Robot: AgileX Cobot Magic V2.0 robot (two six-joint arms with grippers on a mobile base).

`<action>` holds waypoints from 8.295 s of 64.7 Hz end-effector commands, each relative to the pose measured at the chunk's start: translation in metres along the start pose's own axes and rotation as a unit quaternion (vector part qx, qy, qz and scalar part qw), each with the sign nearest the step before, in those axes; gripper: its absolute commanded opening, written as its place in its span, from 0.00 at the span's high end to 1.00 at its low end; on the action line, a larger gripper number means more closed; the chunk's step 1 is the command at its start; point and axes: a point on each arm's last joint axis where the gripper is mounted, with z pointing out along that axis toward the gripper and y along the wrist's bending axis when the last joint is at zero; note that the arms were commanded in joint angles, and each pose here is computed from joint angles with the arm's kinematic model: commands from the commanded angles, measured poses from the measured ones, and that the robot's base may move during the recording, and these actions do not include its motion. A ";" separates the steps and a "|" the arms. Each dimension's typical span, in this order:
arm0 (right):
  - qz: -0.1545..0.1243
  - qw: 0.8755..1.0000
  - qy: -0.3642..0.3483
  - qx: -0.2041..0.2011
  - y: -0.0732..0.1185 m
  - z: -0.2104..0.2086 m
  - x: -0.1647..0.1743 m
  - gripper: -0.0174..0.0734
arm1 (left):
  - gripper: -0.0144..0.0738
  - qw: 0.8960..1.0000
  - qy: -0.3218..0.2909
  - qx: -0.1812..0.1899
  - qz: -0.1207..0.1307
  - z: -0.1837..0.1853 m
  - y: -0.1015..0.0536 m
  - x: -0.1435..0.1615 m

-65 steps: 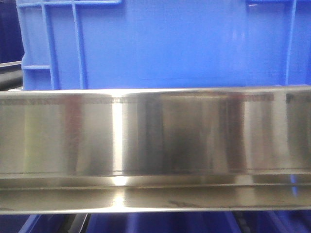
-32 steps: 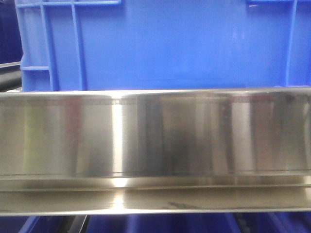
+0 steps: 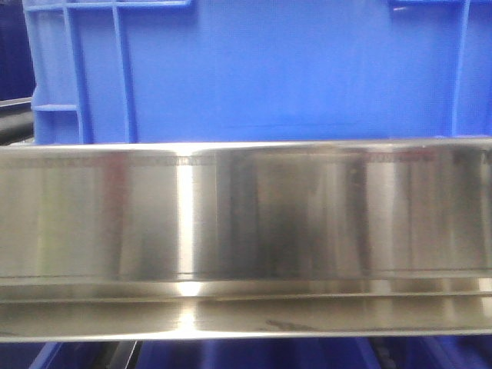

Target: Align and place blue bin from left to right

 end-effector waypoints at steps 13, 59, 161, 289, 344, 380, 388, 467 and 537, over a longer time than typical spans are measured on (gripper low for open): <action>-0.010 0.988 0.135 -0.080 0.012 0.060 -0.022 0.18 | 0.16 0.992 0.121 0.040 0.011 0.059 -0.016 -0.038; -0.004 0.941 0.337 -0.038 0.020 0.214 -0.062 0.24 | 0.16 0.973 0.221 -0.034 -0.057 0.183 -0.016 -0.099; -0.015 0.877 0.478 -0.045 0.038 0.316 0.043 0.89 | 0.96 0.946 0.317 -0.057 -0.042 0.270 -0.015 -0.047; -0.008 0.934 0.352 -0.056 0.033 0.238 -0.051 0.89 | 0.96 0.993 0.102 -0.023 -0.055 0.181 -0.017 -0.132; -0.002 0.965 0.256 -0.058 0.034 0.248 -0.066 0.89 | 0.96 0.998 -0.026 -0.003 -0.054 0.183 -0.020 -0.155; 0.004 0.985 0.163 -0.060 0.035 0.255 -0.082 0.89 | 0.96 0.998 -0.042 0.000 -0.054 0.183 -0.020 -0.158; 0.004 0.985 0.163 -0.060 0.035 0.255 -0.082 0.89 | 0.96 0.998 -0.042 0.000 -0.054 0.183 -0.020 -0.158; 0.004 0.985 0.163 -0.060 0.035 0.255 -0.082 0.89 | 0.96 0.998 -0.042 0.000 -0.054 0.183 -0.020 -0.158; 0.004 0.985 0.163 -0.060 0.035 0.255 -0.082 0.89 | 0.96 0.998 -0.042 0.000 -0.054 0.183 -0.020 -0.158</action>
